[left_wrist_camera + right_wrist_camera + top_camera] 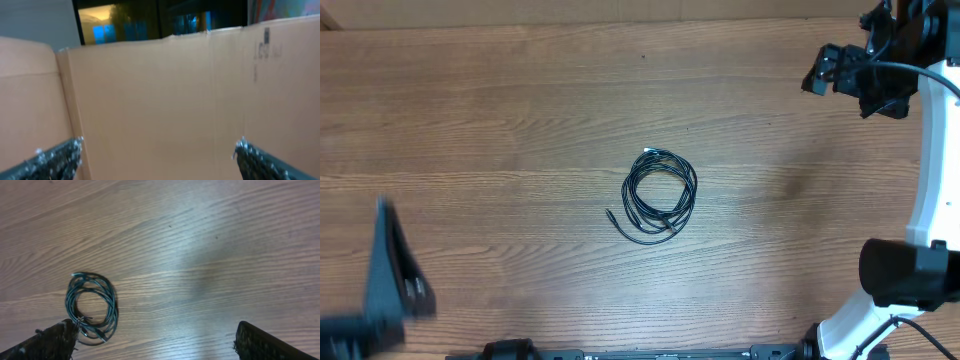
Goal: Untangle cables
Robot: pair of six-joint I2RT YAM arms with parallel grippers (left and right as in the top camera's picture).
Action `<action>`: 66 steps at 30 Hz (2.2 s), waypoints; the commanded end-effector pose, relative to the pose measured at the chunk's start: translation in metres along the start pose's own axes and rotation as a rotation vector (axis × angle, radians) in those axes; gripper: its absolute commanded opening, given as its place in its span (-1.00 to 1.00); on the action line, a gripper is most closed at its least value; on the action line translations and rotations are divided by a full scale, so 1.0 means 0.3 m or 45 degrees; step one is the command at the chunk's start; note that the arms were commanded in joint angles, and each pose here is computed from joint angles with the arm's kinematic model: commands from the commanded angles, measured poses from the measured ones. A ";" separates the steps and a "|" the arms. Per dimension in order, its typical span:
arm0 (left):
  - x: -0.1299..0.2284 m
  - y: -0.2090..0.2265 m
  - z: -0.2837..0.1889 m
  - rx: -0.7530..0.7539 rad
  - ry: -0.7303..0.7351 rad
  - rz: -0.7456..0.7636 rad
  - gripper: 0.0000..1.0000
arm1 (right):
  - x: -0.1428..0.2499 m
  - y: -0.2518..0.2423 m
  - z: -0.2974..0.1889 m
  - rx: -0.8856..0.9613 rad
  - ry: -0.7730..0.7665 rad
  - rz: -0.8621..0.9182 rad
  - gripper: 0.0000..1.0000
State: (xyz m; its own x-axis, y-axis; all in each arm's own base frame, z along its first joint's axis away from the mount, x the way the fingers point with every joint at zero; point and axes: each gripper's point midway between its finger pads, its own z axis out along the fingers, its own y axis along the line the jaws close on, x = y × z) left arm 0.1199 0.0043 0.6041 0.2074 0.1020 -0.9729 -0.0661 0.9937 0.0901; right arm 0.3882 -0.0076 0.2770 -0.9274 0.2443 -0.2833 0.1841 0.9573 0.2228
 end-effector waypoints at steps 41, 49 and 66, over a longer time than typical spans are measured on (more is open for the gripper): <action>1.139 -0.439 0.713 1.044 1.576 -0.417 0.99 | 0.236 0.080 -0.593 -0.076 -0.585 -0.126 1.00; 1.139 -0.443 0.715 1.048 1.572 -0.418 0.99 | 0.236 0.079 -0.593 -0.075 -0.585 -0.126 1.00; 0.884 -0.394 0.629 1.054 1.296 -0.231 0.99 | 0.236 0.080 -0.593 -0.076 -0.585 -0.126 1.00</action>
State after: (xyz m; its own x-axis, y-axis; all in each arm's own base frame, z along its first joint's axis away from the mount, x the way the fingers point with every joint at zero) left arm 0.3965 -0.0804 0.3171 -0.8363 0.1966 -0.5118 0.4582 0.7633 -0.4555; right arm 0.2698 0.0052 0.4222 -0.7114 0.2136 -0.6696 0.0781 0.9708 0.2268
